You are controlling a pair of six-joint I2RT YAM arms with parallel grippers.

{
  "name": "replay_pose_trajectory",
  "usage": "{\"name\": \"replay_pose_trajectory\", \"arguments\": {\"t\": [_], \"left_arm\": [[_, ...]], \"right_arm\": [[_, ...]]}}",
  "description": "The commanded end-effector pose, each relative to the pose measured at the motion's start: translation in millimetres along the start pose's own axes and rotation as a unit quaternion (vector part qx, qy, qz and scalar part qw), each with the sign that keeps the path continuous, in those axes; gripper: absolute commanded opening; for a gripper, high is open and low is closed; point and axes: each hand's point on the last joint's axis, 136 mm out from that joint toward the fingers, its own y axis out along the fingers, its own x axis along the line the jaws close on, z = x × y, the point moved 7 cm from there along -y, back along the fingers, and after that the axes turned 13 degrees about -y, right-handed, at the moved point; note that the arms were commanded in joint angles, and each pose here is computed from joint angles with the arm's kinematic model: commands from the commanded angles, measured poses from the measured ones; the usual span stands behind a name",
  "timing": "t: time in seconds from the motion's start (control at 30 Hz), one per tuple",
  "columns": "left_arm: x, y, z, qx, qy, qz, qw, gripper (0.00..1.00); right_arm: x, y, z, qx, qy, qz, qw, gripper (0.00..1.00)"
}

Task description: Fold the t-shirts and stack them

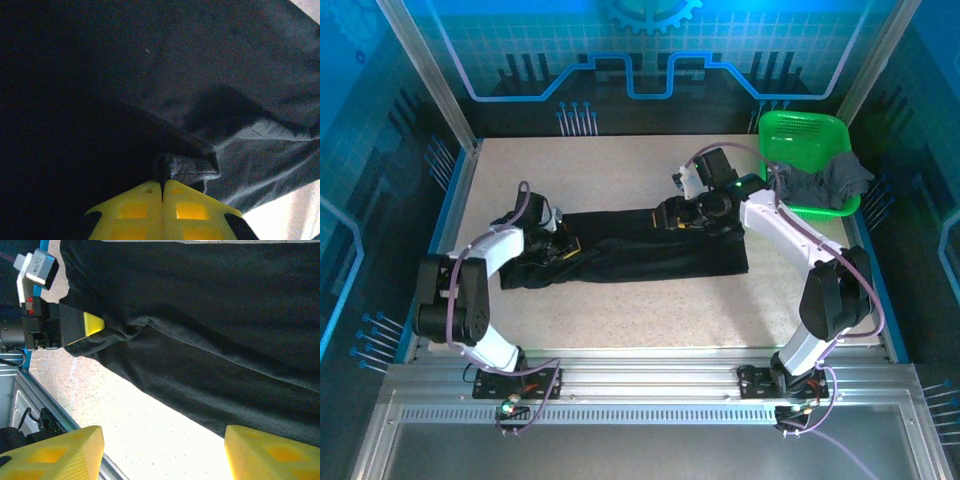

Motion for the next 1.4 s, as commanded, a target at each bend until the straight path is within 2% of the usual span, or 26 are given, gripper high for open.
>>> {"name": "replay_pose_trajectory", "arguments": {"t": [0.0, 0.27, 0.33, 0.4, 0.57, 0.63, 0.73, 0.8, 0.87, 1.07, 1.23, 1.37], "left_arm": [[5, -1, 18, 0.006, -0.029, -0.019, 0.999, 0.00], [13, 14, 57, 0.050, -0.050, -0.049, 0.996, 0.00], [13, 14, 65, 0.054, -0.064, -0.044, 0.995, 0.15], [11, 14, 73, 0.058, -0.073, -0.041, 0.995, 0.22], [13, 9, 86, 0.086, -0.110, -0.054, 0.989, 0.25], [1, -4, 83, 0.074, -0.103, -0.040, 0.991, 0.32], [-18, -30, 69, 0.014, -0.076, -0.025, 0.997, 0.36], [-22, -33, 58, -0.017, -0.079, -0.012, 0.997, 0.36], [-23, -25, 49, -0.024, -0.088, -0.008, 0.996, 0.36], [-25, 11, 39, 0.003, -0.077, -0.039, 0.996, 0.31], [-30, 32, 56, 0.045, -0.060, -0.028, 0.997, 0.23], [-17, 46, 75, 0.067, -0.054, -0.068, 0.994, 0.22]], "right_arm": [[-3, -1, 5, 0.002, 0.008, -0.005, 1.000, 0.65], [-10, -3, 12, 0.003, 0.017, -0.002, 1.000, 0.64], [-11, -1, 14, 0.007, 0.019, -0.002, 1.000, 0.65], [-13, 0, 16, 0.009, 0.021, 0.000, 1.000, 0.64], [-14, 1, 20, 0.011, 0.024, 0.003, 1.000, 0.64], [-15, 1, 20, 0.010, 0.025, 0.003, 1.000, 0.64], [-15, 2, 21, 0.009, 0.026, 0.001, 1.000, 0.64], [-15, 4, 21, 0.007, 0.029, -0.002, 1.000, 0.64], [-15, 5, 21, 0.006, 0.031, -0.003, 0.999, 0.63], [-13, 2, 20, 0.005, 0.030, -0.003, 1.000, 0.63], [-13, -1, 23, 0.005, 0.031, 0.002, 1.000, 0.63], [-15, 1, 26, 0.007, 0.036, 0.005, 0.999, 0.63]]}}
